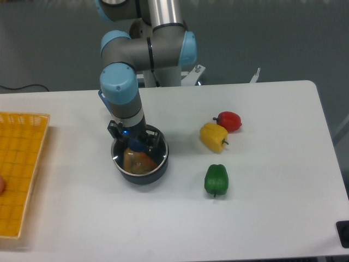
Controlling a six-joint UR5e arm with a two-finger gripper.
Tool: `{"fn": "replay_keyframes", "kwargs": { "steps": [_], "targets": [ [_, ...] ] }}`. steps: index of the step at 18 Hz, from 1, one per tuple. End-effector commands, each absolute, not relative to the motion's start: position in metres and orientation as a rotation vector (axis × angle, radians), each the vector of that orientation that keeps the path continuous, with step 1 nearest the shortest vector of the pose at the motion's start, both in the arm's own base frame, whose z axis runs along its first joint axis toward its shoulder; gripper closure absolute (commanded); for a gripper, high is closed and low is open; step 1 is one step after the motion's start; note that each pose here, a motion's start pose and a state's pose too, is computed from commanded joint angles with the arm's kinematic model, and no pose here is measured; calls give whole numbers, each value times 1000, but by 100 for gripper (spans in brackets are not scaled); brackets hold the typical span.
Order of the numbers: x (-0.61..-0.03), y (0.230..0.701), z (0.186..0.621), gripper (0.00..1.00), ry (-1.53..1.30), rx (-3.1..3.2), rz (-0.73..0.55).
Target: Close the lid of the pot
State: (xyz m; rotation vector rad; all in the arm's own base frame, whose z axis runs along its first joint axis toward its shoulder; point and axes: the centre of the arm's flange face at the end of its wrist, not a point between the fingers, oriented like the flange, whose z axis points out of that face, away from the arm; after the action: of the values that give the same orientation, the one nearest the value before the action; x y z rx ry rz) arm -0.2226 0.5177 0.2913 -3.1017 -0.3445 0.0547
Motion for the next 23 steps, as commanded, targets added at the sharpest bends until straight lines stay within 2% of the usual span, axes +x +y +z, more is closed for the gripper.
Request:
{"fn": "replay_keyframes", "kwargs": {
  "steps": [6,11,19,23],
  "targets": [
    [-223,518,291,21,-345,-3102,55],
    [-225,518,296,2,-344,-3093,60],
    [-253,516,346,0,-364,-3030,118],
    [-278,495,359,0,-206,-3066,113]
  ]
}}
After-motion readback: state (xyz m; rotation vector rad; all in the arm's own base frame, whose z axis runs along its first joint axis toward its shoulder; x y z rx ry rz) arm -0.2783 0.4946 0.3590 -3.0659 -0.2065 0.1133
